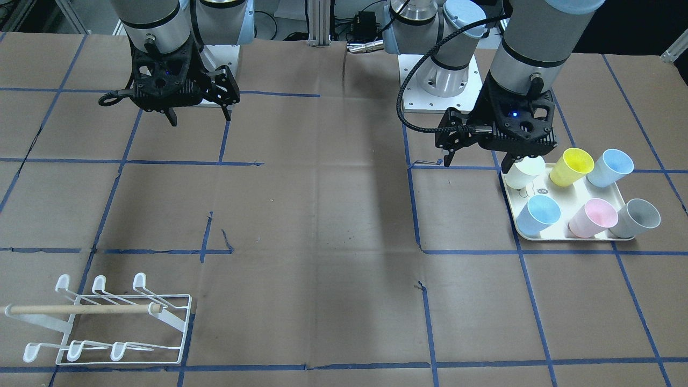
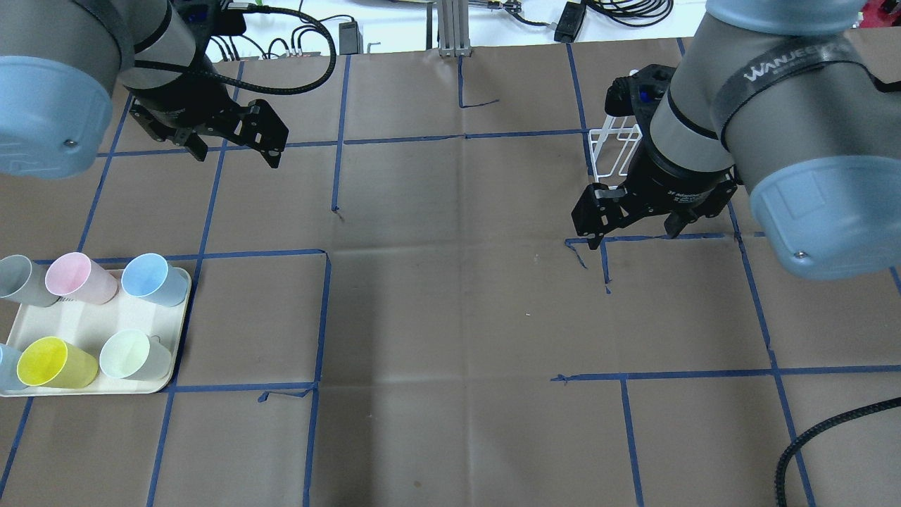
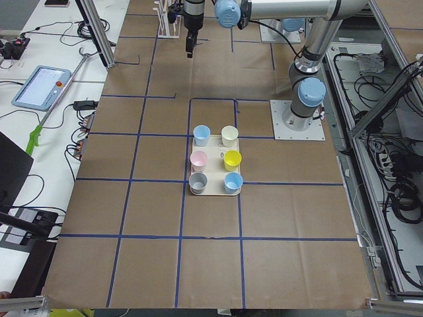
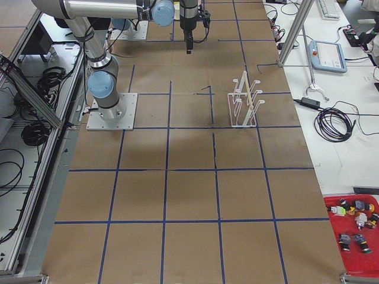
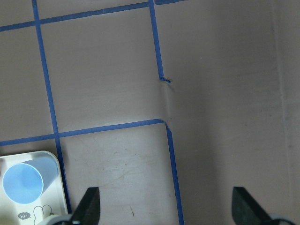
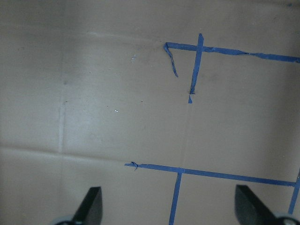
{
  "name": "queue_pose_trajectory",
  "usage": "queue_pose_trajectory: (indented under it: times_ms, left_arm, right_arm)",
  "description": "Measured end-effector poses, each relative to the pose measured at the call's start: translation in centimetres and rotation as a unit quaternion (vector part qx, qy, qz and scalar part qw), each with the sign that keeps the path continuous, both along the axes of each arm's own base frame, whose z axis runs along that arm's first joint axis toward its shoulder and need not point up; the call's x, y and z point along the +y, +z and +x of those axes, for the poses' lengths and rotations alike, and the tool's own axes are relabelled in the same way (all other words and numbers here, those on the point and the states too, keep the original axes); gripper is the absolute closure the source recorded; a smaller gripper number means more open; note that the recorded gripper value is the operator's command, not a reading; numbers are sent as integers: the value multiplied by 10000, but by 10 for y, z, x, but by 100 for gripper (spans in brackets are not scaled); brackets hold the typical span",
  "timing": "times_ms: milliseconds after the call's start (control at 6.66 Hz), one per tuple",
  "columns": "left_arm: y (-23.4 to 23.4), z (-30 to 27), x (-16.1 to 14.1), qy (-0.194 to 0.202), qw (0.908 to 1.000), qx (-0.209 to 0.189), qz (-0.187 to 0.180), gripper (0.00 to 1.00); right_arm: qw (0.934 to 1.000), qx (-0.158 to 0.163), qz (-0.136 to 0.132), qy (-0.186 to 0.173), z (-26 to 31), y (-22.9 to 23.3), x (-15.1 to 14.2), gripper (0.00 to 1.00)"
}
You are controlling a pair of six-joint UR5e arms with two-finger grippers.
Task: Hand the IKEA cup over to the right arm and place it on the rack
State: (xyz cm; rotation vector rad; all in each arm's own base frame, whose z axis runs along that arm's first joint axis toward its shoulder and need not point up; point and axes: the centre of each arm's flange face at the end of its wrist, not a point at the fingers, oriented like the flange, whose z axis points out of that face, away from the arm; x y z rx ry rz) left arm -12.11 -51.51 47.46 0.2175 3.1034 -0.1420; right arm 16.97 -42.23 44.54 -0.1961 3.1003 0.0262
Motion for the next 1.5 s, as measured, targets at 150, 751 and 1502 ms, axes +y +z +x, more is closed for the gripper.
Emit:
queue_pose_trajectory:
  times_ms: [150,751,1502]
  left_arm:
    - [0,0,0,3,10000,0,-2,0]
    - [0,0,0,11,10000,1,0,0]
    - [-10,27,3,152,9998,3,83,0]
  right_arm:
    - [10000,0,0,0,0,0,0,0]
    - [10000,-7,6,-5,0,0,0,0]
    - [10000,-1,4,-5,0,-1,0,0]
